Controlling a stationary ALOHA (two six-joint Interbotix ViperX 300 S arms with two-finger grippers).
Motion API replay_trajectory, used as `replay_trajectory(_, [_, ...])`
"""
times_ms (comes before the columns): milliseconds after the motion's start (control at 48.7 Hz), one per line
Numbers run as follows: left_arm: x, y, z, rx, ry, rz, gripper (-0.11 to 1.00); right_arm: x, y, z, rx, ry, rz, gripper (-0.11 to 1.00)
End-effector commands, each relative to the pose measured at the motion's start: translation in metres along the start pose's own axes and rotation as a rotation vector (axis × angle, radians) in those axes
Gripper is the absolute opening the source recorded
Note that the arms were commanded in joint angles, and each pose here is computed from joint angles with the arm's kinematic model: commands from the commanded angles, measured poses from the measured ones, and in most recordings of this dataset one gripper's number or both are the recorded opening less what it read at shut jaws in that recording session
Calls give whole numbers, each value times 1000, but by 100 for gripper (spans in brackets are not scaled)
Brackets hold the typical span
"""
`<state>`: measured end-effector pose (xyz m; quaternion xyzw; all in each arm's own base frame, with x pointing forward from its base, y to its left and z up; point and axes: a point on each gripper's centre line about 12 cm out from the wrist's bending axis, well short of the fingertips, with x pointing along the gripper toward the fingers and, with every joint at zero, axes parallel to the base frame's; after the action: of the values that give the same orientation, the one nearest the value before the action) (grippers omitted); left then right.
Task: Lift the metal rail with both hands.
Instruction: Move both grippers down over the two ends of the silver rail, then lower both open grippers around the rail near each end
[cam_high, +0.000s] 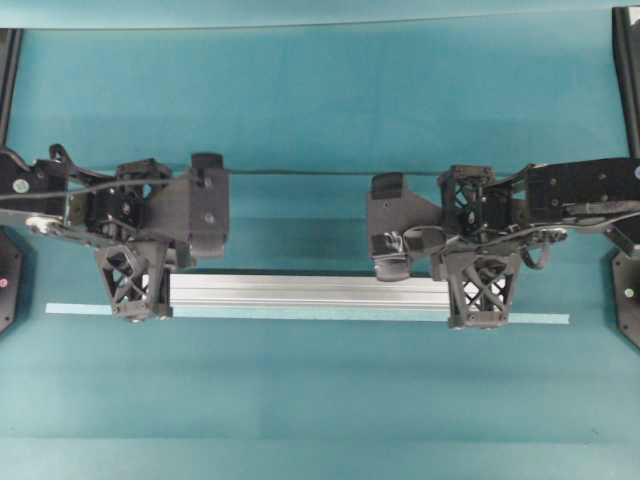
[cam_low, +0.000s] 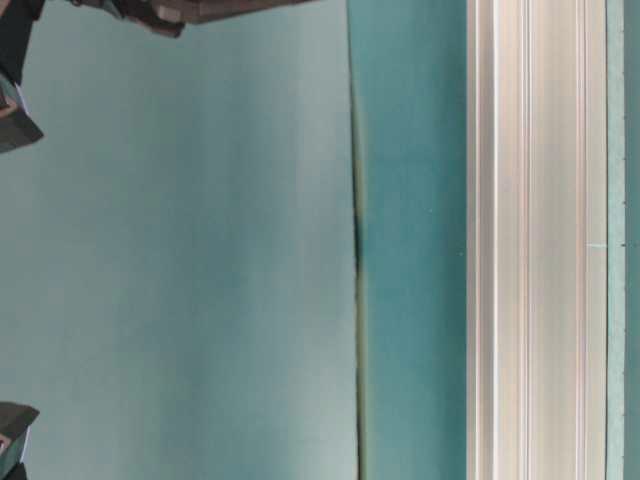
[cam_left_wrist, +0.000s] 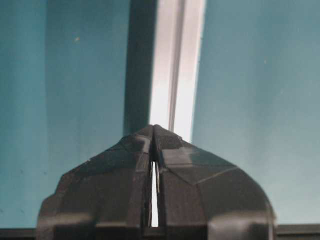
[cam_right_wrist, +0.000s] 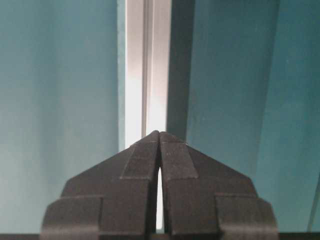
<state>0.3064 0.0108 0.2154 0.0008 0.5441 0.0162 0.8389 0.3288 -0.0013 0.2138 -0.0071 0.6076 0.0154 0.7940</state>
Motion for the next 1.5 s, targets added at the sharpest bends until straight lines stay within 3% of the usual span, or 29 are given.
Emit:
replay_trajectory(0, [-4,0,7,18,-26,4,-1,6,1,3,-12,-11,0,0])
replay_trajectory(164, [-2,1,7,16,-29,4,9,14,6,4,-6,-3,23,6])
replay_trajectory(246, [1,1,7,13,-26,4,23,16,6,5,-3,-10,26,17])
replay_trajectory(431, [12,-1,9,5,-23,0,76,23,4,8,23,-45,20,69])
replay_trajectory(534, [19,-2,11,5,-35,-1,96,29,5,5,30,-56,17,91])
replay_trajectory(616, [25,-2,13,6,-52,-1,96,33,5,3,37,-66,17,96])
replay_trajectory(1171, [64,-10,16,27,-79,-13,95,56,4,-6,51,-92,11,96])
replay_trajectory(1479, [85,-10,7,30,-68,-15,95,75,4,-7,52,-115,8,96])
